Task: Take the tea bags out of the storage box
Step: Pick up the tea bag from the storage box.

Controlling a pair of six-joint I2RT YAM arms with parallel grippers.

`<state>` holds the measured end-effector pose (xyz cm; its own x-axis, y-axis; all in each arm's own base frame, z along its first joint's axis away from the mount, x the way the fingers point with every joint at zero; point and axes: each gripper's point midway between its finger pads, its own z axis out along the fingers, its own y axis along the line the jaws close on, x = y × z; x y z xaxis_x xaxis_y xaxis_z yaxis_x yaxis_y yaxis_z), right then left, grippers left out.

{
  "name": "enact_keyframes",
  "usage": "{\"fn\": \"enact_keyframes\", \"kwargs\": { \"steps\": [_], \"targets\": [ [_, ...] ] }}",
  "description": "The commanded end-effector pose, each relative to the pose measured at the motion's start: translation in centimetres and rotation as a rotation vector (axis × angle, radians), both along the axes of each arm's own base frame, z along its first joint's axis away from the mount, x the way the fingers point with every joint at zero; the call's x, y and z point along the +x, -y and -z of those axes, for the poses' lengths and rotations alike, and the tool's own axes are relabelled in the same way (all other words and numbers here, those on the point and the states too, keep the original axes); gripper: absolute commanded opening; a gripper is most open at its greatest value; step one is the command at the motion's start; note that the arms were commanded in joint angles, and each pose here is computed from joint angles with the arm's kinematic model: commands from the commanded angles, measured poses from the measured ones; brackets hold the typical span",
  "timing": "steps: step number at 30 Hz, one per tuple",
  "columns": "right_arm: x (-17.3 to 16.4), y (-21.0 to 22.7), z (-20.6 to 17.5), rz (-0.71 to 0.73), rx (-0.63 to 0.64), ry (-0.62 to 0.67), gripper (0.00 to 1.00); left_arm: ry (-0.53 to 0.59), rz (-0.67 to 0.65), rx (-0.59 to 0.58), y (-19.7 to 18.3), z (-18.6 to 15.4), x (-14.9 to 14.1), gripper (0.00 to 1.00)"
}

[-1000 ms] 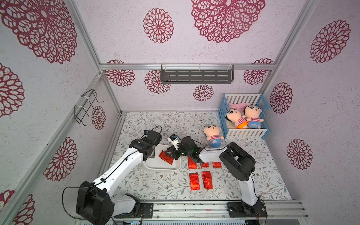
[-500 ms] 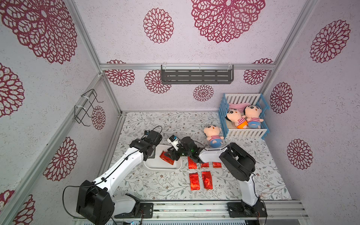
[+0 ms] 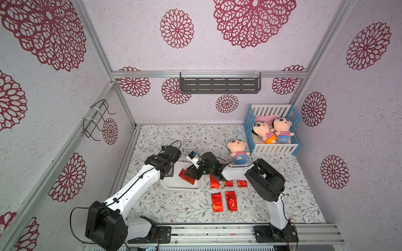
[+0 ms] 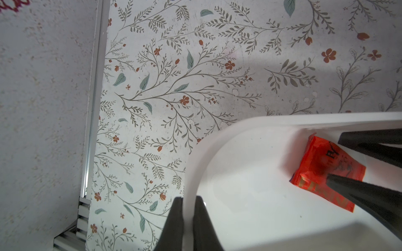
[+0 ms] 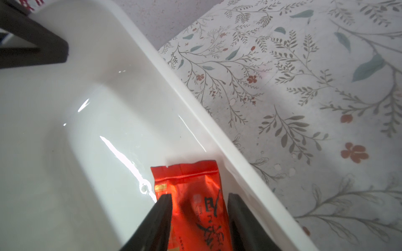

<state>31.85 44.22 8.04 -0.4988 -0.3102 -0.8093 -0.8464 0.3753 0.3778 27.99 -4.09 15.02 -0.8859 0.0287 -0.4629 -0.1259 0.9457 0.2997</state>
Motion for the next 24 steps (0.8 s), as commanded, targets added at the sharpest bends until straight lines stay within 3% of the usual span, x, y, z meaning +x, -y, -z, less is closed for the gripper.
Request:
{"fn": "enact_keyframes", "kwargs": {
  "steps": [1, 14, 24],
  "targets": [
    [0.6, 0.3, 0.7, 0.033, -0.040, -0.003, 0.47, 0.006, 0.006, 0.011, 0.1, -0.3, 0.2, 0.00],
    [-1.4, -0.8, 1.2, -0.049, -0.066, 0.000, 0.36, 0.002, 0.006, 0.008, 0.1, -0.2, 0.2, 0.00],
    [-1.3, -0.9, -0.2, -0.046, -0.043, 0.016, 0.16, 0.002, 0.005, 0.006, 0.1, -0.1, 0.2, 0.00]
  ]
}}
